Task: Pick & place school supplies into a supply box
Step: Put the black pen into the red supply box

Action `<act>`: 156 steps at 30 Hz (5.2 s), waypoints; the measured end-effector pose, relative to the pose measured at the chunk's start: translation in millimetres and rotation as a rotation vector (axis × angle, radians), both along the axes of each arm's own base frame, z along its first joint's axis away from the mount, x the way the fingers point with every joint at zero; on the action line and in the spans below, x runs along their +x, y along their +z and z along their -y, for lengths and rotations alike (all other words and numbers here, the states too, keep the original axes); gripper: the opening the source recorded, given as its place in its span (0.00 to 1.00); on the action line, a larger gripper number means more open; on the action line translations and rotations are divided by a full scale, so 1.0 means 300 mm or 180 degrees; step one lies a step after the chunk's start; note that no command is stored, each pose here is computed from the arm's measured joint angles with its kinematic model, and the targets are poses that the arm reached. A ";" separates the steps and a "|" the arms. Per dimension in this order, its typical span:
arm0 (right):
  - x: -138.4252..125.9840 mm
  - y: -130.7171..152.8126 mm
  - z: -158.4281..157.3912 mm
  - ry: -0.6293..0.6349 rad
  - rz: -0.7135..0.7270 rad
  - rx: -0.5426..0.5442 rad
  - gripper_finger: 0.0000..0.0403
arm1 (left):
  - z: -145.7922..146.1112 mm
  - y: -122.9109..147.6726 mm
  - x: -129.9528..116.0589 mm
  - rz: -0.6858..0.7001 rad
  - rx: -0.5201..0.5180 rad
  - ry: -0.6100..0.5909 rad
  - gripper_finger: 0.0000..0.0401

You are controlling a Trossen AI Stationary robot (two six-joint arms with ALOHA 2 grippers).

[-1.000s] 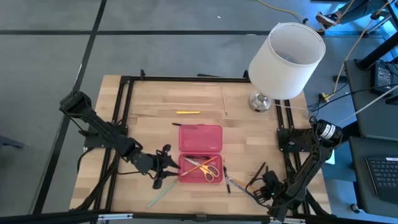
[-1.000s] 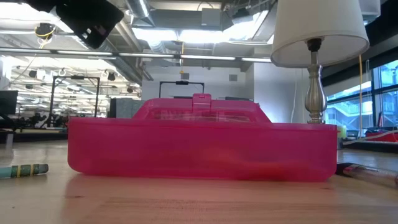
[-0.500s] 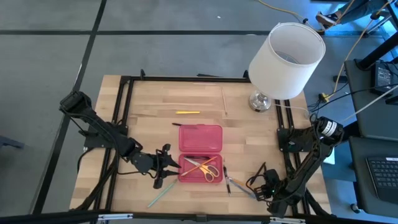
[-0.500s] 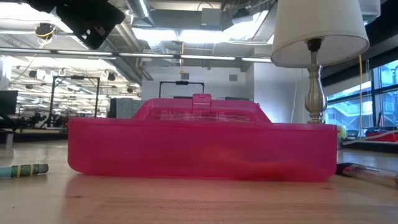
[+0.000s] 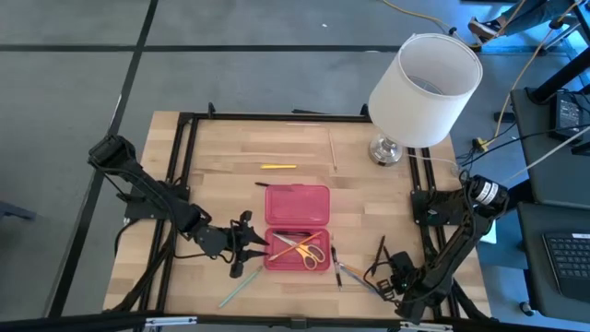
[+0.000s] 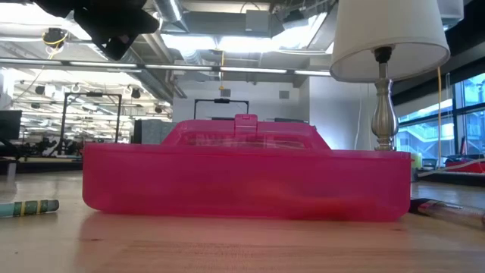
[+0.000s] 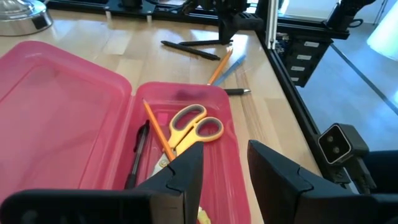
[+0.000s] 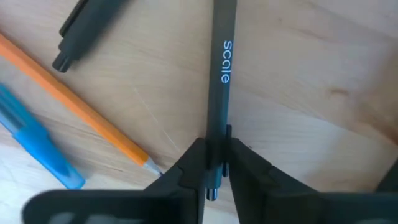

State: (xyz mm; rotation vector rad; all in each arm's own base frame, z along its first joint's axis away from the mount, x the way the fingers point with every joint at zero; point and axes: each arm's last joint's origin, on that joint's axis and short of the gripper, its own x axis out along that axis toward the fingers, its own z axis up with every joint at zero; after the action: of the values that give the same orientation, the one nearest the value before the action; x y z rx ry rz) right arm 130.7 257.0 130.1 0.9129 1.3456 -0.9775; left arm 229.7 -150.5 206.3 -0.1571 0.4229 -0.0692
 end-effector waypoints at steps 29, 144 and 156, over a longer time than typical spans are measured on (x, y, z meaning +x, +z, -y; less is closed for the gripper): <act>0.305 0.339 -0.009 0.1516 0.1718 -0.1364 0.13 | 0.004 -0.001 -0.001 -0.0040 -0.0048 -0.0138 0.30; 0.232 0.051 0.027 -0.0240 0.0248 -0.0557 0.27 | 0.014 -0.005 -0.005 -0.0151 -0.0159 -0.0444 0.30; 0.226 0.036 0.037 -0.0254 0.0246 -0.0602 0.27 | 0.014 -0.005 -0.005 -0.0150 -0.0158 -0.0441 0.30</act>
State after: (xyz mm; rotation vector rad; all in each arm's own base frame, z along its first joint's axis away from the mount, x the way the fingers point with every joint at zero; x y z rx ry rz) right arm 198.5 245.9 140.8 0.8566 1.1381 -1.0999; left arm 228.2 -154.7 204.8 -0.1784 0.4791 -0.2125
